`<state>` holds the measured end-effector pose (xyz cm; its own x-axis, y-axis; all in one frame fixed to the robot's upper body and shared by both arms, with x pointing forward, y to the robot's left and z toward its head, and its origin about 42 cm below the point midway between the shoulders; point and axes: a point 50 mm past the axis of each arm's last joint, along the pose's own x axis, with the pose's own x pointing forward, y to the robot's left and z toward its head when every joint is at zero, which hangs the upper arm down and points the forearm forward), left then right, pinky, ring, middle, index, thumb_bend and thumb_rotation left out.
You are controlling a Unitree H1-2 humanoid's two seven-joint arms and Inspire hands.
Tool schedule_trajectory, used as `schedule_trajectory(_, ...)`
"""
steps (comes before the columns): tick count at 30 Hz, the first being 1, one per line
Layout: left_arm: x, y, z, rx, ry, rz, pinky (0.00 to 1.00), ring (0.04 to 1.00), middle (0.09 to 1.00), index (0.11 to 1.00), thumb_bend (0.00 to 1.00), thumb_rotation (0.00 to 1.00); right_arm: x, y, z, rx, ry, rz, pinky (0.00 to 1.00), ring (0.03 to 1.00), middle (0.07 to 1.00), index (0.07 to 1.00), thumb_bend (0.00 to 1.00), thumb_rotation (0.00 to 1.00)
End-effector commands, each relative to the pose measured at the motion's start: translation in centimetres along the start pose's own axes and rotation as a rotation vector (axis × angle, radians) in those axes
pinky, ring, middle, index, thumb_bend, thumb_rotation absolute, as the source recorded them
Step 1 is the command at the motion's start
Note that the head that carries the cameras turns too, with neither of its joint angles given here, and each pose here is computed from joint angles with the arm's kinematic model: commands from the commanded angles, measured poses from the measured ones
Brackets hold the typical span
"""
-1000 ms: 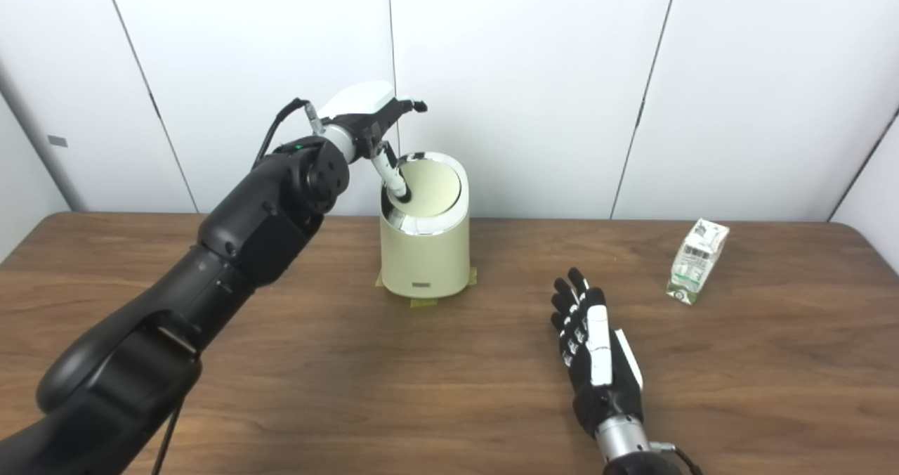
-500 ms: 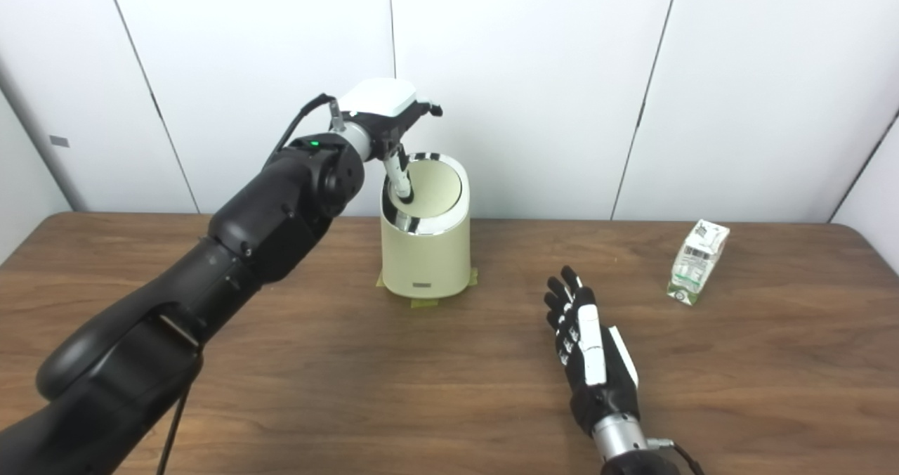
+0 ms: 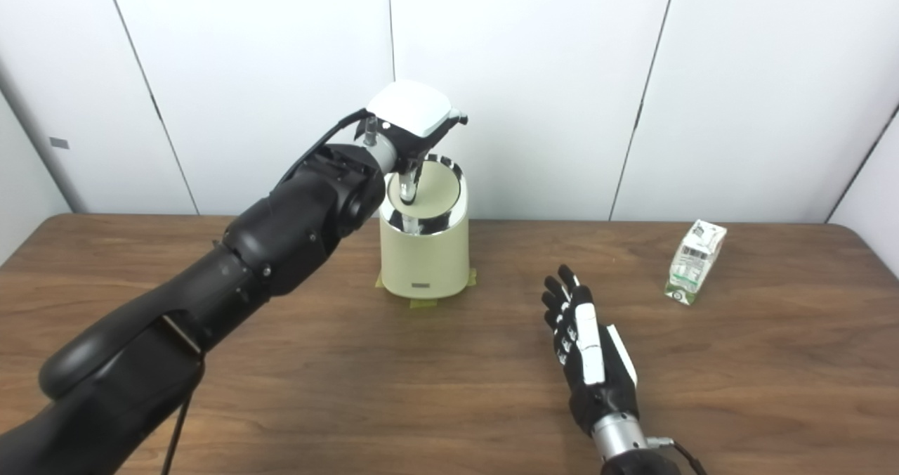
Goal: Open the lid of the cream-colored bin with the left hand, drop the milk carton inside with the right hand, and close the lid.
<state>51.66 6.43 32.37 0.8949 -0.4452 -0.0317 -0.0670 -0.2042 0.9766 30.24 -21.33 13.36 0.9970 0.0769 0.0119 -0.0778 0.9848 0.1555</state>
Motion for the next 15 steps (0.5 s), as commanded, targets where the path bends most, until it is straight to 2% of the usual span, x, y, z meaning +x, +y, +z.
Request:
schedule_trajectory(1, -0.5, -3.3, -0.1, -0.009, -0.001, -0.110, 0.90, 0.925, 0.920, 0.908, 0.88, 0.00, 0.7, 0.3, 1.6, 0.000, -0.077, 0.020, 1.00, 0.975, 0.966, 1.000, 0.66, 1.00)
schedule_trajectory(4, -0.3, -2.9, -0.4, -0.033, 0.002, -0.104, 0.89, 0.918, 0.912, 0.899, 0.88, 0.00, 0.8, 0.3, 1.6, -0.001, -0.076, 0.021, 1.00, 0.975, 0.968, 1.000, 0.65, 1.00)
schedule_trajectory(7, -0.1, -1.4, -1.2, -0.095, 0.015, -0.081, 0.88, 0.918, 0.915, 0.898, 0.88, 0.00, 0.9, 0.3, 1.6, 0.002, -0.081, 0.017, 1.00, 0.972, 0.966, 1.000, 0.65, 1.00)
schedule_trajectory(14, 0.2, 4.5, -2.9, -0.207, 0.046, 0.005, 0.86, 0.913, 0.905, 0.882, 0.86, 0.00, 1.0, 0.2, 1.5, 0.002, -0.077, 0.024, 1.00, 0.975, 0.968, 1.000, 0.65, 1.00)
schedule_trajectory(15, 0.1, 5.1, -3.2, -0.231, 0.048, 0.018, 0.83, 0.902, 0.909, 0.872, 0.85, 0.00, 1.0, 0.2, 1.5, 0.000, -0.076, 0.026, 1.00, 0.975, 0.969, 1.000, 0.65, 1.00)
